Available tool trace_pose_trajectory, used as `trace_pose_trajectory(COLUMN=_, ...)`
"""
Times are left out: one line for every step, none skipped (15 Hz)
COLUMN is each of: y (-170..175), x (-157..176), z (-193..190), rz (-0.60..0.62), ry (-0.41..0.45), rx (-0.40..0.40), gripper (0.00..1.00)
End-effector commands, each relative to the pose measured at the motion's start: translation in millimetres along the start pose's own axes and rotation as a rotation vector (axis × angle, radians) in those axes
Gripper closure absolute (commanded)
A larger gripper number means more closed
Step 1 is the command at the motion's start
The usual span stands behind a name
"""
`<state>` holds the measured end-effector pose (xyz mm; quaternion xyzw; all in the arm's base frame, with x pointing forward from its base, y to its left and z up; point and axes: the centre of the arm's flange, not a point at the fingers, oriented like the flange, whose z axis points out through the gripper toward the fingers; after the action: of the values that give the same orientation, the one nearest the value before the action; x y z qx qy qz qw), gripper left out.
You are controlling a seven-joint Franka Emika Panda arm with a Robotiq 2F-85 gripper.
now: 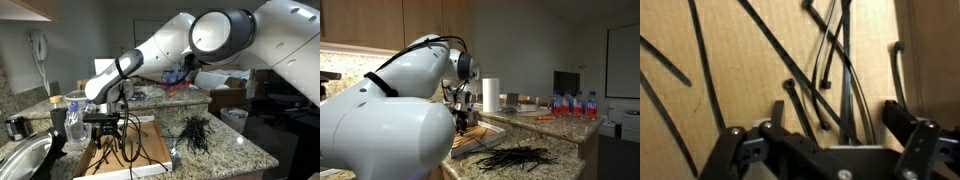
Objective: Remove the zip ties from the box
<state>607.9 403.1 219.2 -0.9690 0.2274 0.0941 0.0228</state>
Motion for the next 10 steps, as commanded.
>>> trace_pose_trajectory(y=-7.6, x=5.7, z=-0.7, rz=-0.002, ry=0.021, rx=0.015, gripper=0.27)
trace_pose_trajectory(y=-8.6, x=5.4, z=-3.1, rz=0.000, ry=0.030, rx=0.011, gripper=0.33)
trace_pose_trajectory(y=-8.8, x=5.3, z=-4.2, rz=0.003, ry=0.036, rx=0.006, gripper=0.41)
trace_pose_trajectory(y=-9.1, x=5.2, z=-5.1, rz=0.004, ry=0.038, rx=0.001, gripper=0.47)
trace_pose_trajectory(y=-9.2, x=5.8, z=-5.2, rz=0.006, ry=0.038, rx=-0.007, gripper=0.53)
trace_pose_trajectory(y=-9.5, x=6.3, z=-4.9, rz=0.005, ry=0.032, rx=-0.013, gripper=0.60)
trace_pose_trajectory(y=-9.3, x=6.7, z=-4.2, rz=0.003, ry=0.028, rx=-0.017, gripper=0.66)
trace_pose_trajectory(y=-9.0, x=6.9, z=-4.3, rz=0.002, ry=0.026, rx=-0.020, gripper=0.73)
trace_pose_trajectory(y=-8.9, x=7.1, z=-4.5, rz=0.002, ry=0.025, rx=-0.022, gripper=0.78)
trace_pose_trajectory(y=-8.8, x=7.2, z=-4.7, rz=0.001, ry=0.023, rx=-0.025, gripper=0.86)
